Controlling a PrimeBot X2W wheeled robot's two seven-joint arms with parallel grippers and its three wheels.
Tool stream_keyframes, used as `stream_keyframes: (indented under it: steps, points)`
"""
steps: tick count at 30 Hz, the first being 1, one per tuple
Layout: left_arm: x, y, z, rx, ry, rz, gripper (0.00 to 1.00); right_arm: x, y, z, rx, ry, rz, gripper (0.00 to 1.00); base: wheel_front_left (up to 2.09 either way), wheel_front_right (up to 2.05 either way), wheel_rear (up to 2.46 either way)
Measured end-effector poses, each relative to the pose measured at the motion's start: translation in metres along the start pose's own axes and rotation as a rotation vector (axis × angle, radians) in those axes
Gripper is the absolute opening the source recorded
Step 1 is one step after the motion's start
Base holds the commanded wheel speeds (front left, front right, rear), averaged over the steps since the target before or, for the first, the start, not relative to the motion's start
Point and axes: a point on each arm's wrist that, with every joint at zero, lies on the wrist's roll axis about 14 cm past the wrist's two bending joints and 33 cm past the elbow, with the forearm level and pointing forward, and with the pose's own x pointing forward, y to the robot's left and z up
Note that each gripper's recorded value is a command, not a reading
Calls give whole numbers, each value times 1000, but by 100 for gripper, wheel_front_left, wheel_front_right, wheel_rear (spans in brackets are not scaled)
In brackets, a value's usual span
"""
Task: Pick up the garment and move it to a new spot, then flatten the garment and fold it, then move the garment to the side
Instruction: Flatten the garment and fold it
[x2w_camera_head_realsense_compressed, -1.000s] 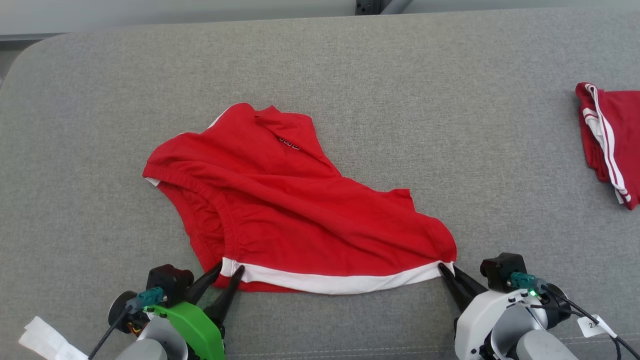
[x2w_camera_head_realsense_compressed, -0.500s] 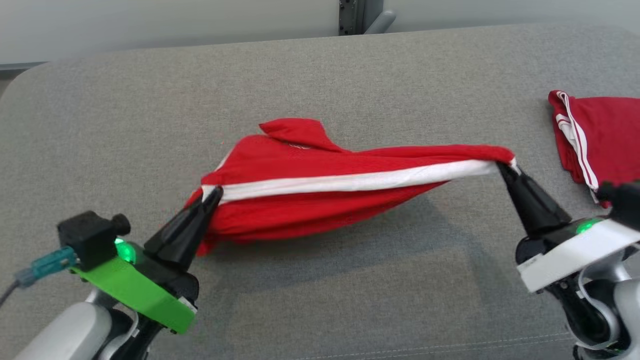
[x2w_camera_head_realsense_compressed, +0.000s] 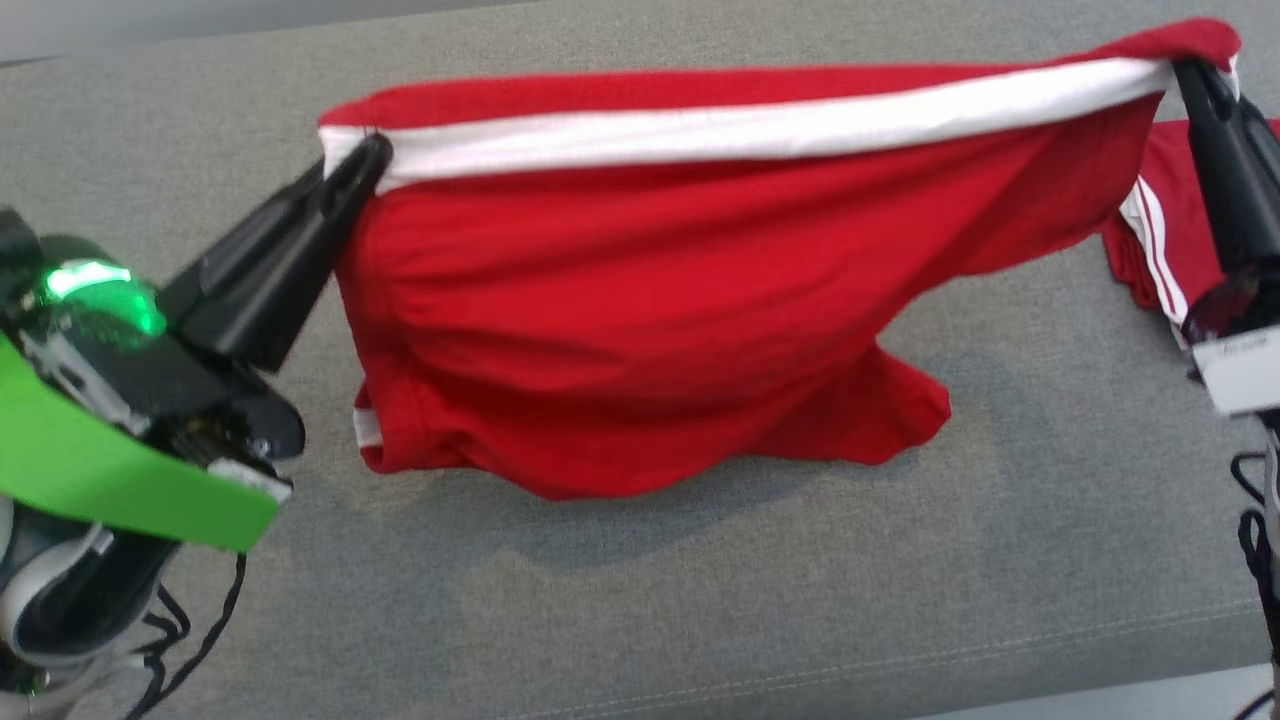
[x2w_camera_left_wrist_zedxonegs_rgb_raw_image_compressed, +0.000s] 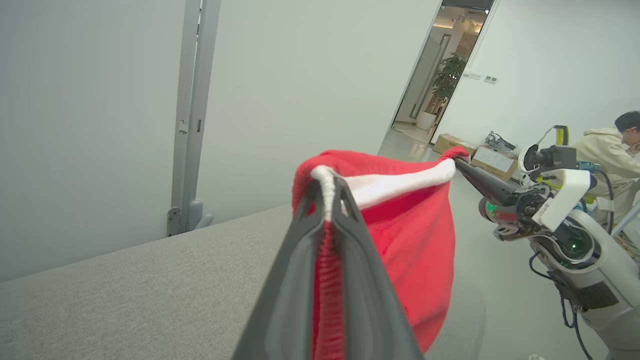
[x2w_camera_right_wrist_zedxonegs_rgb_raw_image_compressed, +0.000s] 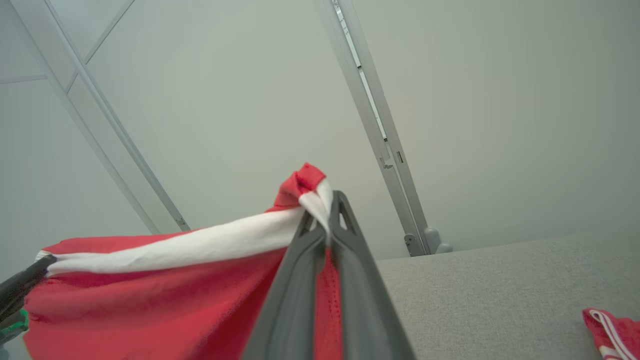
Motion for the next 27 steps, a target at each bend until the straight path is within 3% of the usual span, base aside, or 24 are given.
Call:
stream_keyframes:
  steps: [8,11,15,20,24,27]
  points:
    - [71,86,13,80,-4,95,0,98,-35,-8,-54,-40,-58,0,0,0,0]
    - [107,129,18,101,-40,170,0,140,-54,0,-95,-119,-113,0,0,0,0]
    - [144,175,37,200,-133,263,0,186,-72,7,-119,-211,-167,0,0,0,0]
    - [172,209,60,349,-274,297,0,224,-84,15,-132,-319,-175,0,0,0,0]
    - [174,246,8,359,-210,333,0,229,-102,-47,-93,-245,-184,0,0,0,0]
    - [159,269,-48,337,-113,362,0,209,-123,-106,-83,-158,-222,0,0,0,0]
